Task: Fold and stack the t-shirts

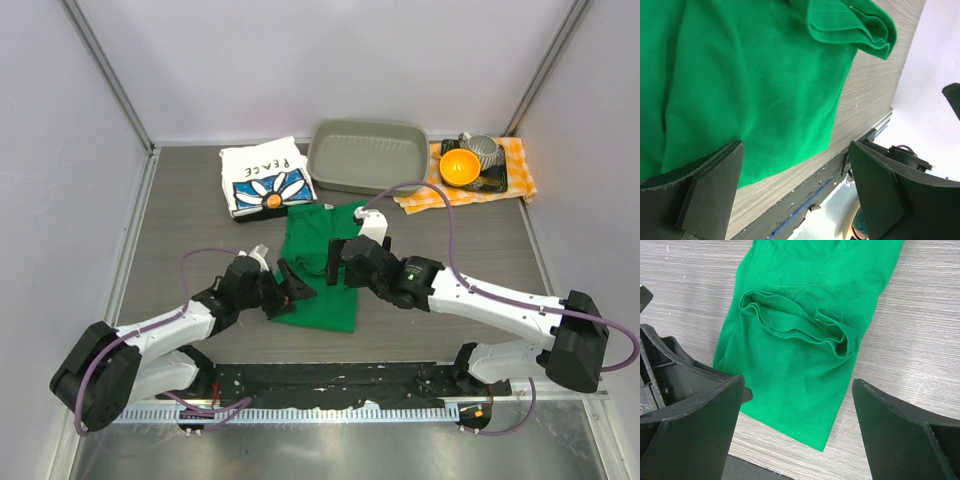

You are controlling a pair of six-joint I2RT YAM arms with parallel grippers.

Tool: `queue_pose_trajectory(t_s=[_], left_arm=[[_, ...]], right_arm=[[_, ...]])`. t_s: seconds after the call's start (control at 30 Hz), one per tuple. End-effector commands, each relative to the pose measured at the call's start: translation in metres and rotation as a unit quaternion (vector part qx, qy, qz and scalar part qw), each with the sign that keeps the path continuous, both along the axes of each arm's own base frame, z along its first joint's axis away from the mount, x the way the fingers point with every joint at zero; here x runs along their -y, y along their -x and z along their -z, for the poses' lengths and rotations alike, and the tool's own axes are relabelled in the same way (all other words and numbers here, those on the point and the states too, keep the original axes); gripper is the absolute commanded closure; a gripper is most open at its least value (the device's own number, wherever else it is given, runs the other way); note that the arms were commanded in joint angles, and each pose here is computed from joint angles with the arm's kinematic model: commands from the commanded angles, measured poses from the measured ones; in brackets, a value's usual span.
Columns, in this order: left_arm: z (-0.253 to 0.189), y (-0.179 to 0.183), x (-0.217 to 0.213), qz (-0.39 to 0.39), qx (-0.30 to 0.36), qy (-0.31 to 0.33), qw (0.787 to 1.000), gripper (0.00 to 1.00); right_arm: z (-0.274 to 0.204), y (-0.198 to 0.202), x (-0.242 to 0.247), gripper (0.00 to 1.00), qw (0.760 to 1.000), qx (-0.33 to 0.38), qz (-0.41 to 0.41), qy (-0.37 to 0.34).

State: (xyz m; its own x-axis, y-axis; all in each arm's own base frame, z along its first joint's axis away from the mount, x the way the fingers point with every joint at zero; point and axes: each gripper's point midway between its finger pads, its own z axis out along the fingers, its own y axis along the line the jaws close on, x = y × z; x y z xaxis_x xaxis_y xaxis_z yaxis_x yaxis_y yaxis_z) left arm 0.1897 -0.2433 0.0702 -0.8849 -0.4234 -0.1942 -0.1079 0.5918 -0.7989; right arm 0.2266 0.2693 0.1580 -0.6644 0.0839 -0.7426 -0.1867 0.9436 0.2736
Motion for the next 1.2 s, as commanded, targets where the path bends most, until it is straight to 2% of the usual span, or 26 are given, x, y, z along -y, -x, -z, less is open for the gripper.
queue_pose_trajectory(t_s=[0.0,0.17,0.3,0.5,0.9,1.17], left_arm=[[0.016,0.001,-0.01,-0.007,0.005,-0.034,0.999,0.1],[0.03,0.006,-0.02,-0.018,-0.002,-0.057,0.998,0.1],[0.039,0.011,-0.027,-0.025,-0.008,-0.066,0.997,0.11],[0.043,0.016,-0.034,-0.034,-0.012,-0.075,0.997,0.11],[0.035,0.018,-0.037,-0.039,-0.007,-0.071,0.997,0.11],[0.035,0.02,-0.039,-0.042,-0.003,-0.069,0.997,0.11]], right_arm=[[-0.025,-0.006,-0.007,0.05,0.999,0.021,0.002,-0.032],[-0.014,-0.008,-0.035,0.05,0.997,-0.004,-0.012,-0.071],[-0.004,-0.005,-0.068,0.05,0.99,-0.047,-0.027,-0.13],[0.013,-0.007,-0.102,0.03,0.981,-0.097,-0.041,-0.163],[0.054,-0.03,-0.113,0.04,0.976,-0.135,-0.018,-0.167],[0.062,-0.075,-0.103,0.05,0.984,-0.097,0.014,-0.145]])
